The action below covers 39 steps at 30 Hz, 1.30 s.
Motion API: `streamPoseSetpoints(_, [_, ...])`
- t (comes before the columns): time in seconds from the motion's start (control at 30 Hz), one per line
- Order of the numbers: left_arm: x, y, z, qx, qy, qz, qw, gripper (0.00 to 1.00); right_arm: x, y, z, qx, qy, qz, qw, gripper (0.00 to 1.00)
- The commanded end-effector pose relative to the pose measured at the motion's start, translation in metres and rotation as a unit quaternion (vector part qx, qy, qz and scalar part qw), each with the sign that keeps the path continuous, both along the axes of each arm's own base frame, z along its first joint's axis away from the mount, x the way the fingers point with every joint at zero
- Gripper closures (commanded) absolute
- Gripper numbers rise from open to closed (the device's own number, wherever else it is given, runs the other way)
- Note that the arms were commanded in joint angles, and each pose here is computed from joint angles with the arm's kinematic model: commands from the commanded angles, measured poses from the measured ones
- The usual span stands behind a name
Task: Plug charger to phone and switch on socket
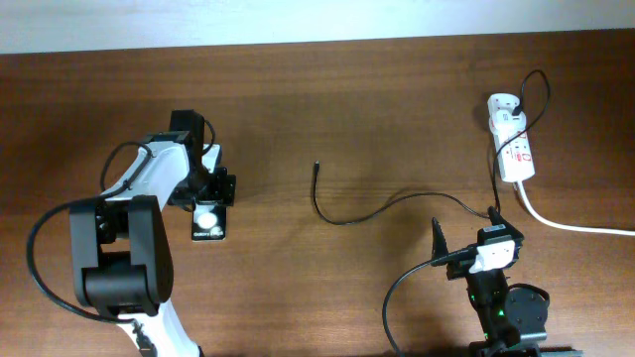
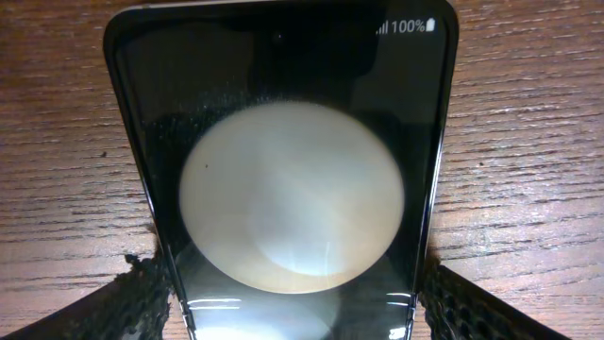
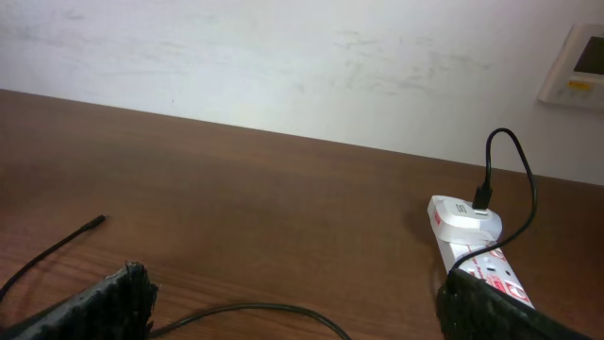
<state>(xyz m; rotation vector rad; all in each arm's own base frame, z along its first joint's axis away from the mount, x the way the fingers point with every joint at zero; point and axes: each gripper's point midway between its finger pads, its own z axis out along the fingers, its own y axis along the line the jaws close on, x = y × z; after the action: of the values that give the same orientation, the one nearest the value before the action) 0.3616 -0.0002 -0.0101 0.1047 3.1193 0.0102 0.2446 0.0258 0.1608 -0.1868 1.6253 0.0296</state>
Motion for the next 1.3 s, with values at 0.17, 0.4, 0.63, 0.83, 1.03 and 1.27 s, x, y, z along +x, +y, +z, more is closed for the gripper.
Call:
streamPoseSetpoints(0.17, [-0.041, -0.012, -0.057, -0.041, 0.091, 0.000, 0.995, 0.16, 0.000, 0.001, -0.003, 0.002, 0.002, 0.002, 1.000, 0.01])
streamPoseSetpoints(0.4, [-0.041, -0.014, -0.057, -0.048, 0.091, 0.001, 0.995, 0.23, 0.000, 0.001, -0.003, 0.002, 0.002, 0.002, 1.000, 0.01])
streamPoseSetpoints(0.63, [-0.046, -0.014, -0.056, -0.048, 0.100, 0.001, 0.994, 0.13, 0.000, 0.001, -0.003, 0.002, 0.002, 0.002, 1.000, 0.01])
streamPoseSetpoints(0.83, [-0.052, -0.014, -0.055, -0.050, 0.112, -0.016, 0.992, 0.16, 0.000, 0.001, -0.003, 0.002, 0.002, 0.002, 1.000, 0.01])
streamPoseSetpoints(1.03, [-0.049, -0.029, -0.053, -0.096, 0.103, -0.044, 0.989, 0.12, 0.000, 0.001, -0.003, 0.002, 0.002, 0.002, 1.000, 0.01])
streamPoseSetpoints(1.27, [-0.044, -0.030, -0.054, -0.092, 0.099, 0.024, 0.991, 0.11, 0.000, 0.001, -0.003, 0.002, 0.002, 0.002, 1.000, 0.01])
